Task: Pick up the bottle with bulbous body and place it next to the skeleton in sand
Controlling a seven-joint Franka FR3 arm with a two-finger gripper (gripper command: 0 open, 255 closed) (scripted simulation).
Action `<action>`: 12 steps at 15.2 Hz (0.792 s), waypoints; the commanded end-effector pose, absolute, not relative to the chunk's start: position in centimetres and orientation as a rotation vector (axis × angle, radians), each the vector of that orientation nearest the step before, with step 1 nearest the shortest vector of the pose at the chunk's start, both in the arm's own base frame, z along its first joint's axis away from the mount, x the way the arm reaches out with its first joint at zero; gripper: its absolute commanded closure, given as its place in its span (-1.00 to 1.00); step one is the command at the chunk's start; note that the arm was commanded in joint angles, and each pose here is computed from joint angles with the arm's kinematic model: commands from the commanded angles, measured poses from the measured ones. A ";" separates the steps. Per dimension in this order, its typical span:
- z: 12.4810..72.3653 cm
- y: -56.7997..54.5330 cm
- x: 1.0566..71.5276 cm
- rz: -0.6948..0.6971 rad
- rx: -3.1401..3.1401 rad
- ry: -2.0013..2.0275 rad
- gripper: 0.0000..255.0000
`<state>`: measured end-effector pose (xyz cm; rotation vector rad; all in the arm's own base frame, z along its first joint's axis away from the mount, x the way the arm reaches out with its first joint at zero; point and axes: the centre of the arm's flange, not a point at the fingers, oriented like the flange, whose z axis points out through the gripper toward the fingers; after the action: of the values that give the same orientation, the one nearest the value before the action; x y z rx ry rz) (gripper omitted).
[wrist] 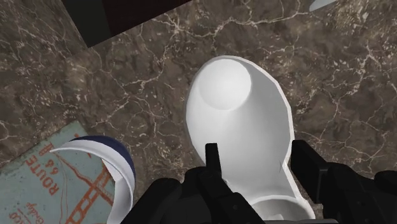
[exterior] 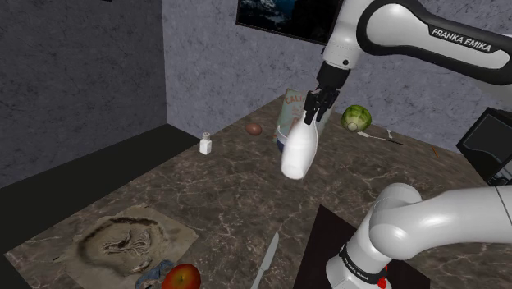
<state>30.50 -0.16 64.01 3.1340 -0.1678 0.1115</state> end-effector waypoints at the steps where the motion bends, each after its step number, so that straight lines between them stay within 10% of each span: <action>1: 65.1 -0.2 30.4 0.112 3.134 -0.168 1.00; 12: 71.0 -0.2 30.4 0.112 3.134 -0.168 1.00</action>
<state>30.34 -0.17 70.38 3.1339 -0.1676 0.1115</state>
